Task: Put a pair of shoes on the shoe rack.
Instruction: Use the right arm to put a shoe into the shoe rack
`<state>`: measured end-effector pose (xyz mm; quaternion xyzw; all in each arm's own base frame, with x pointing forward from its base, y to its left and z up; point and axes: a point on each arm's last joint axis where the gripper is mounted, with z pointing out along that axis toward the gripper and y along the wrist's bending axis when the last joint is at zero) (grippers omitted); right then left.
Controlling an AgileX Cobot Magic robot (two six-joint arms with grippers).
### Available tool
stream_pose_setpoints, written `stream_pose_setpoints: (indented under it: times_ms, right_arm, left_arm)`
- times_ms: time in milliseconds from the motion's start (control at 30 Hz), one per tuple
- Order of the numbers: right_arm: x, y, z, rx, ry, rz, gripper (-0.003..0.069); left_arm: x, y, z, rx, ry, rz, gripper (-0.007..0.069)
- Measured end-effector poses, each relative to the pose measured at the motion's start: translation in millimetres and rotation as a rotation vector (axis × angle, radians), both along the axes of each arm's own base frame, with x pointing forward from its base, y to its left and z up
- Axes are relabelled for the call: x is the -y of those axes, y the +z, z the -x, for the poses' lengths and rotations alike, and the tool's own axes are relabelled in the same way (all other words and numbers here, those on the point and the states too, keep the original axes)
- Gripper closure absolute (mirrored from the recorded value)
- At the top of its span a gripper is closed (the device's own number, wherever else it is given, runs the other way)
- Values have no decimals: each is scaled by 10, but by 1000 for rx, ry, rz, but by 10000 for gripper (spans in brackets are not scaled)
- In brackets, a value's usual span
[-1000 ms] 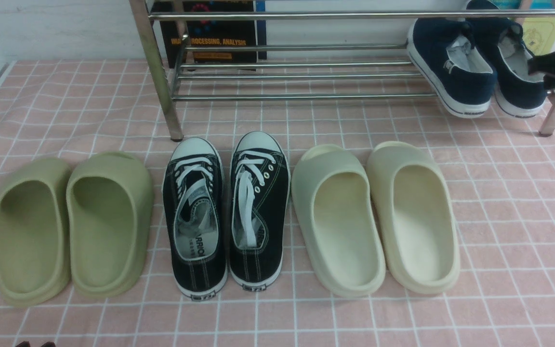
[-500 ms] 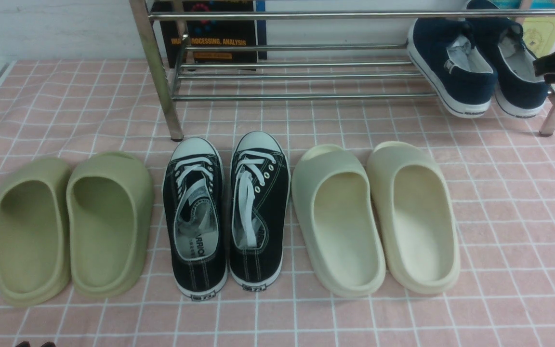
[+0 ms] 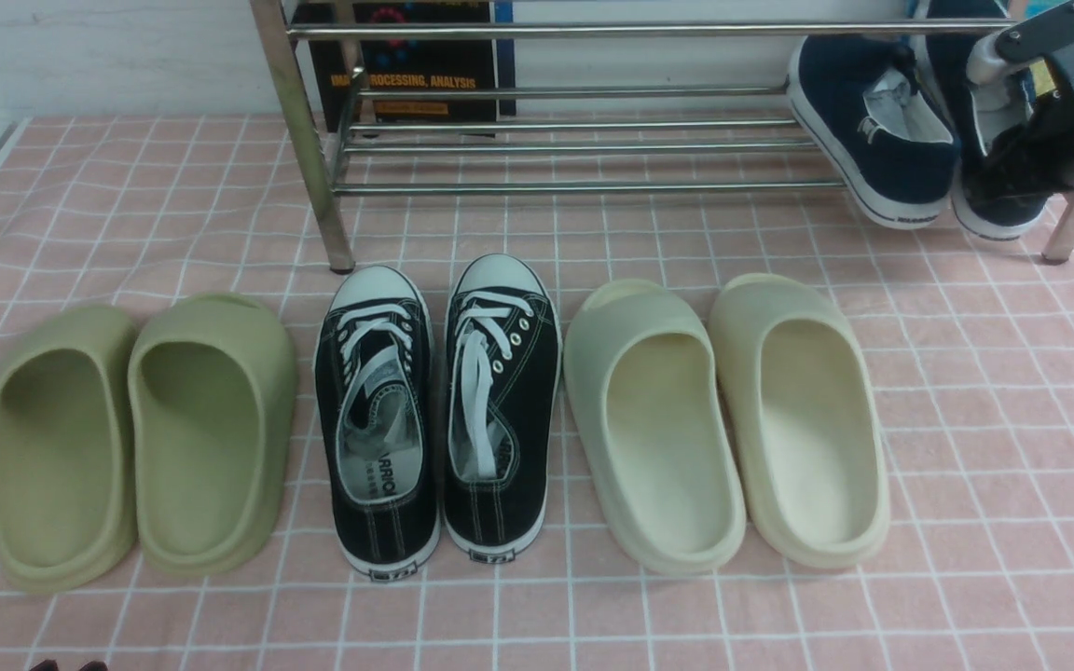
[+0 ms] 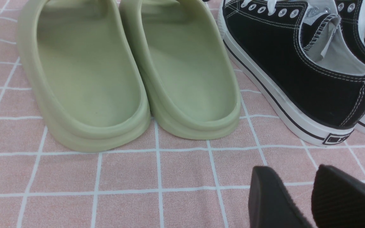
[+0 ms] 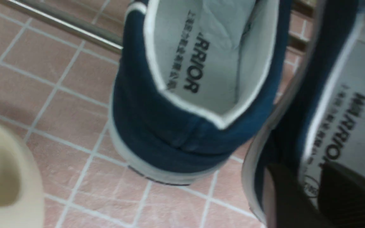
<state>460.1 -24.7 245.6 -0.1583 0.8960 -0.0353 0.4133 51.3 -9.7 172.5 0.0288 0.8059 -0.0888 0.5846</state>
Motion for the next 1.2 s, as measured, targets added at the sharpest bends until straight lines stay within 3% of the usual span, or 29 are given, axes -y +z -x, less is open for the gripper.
stream_pose_setpoints:
  times_ms: [100,367,967,1200]
  right_arm:
    - [-26,12,12,-7,7,-4,634]
    - [-8,259,138,0,68,105,632]
    - [4,210,0,115,68,191,632]
    - [14,225,7,117,80,227,540]
  left_arm:
    - [2,0,0,-1,0,6,386]
    - [0,0,0,0,0,0,386]
    - [2,0,0,-1,0,6,386]
    - [0,0,0,0,0,0,386]
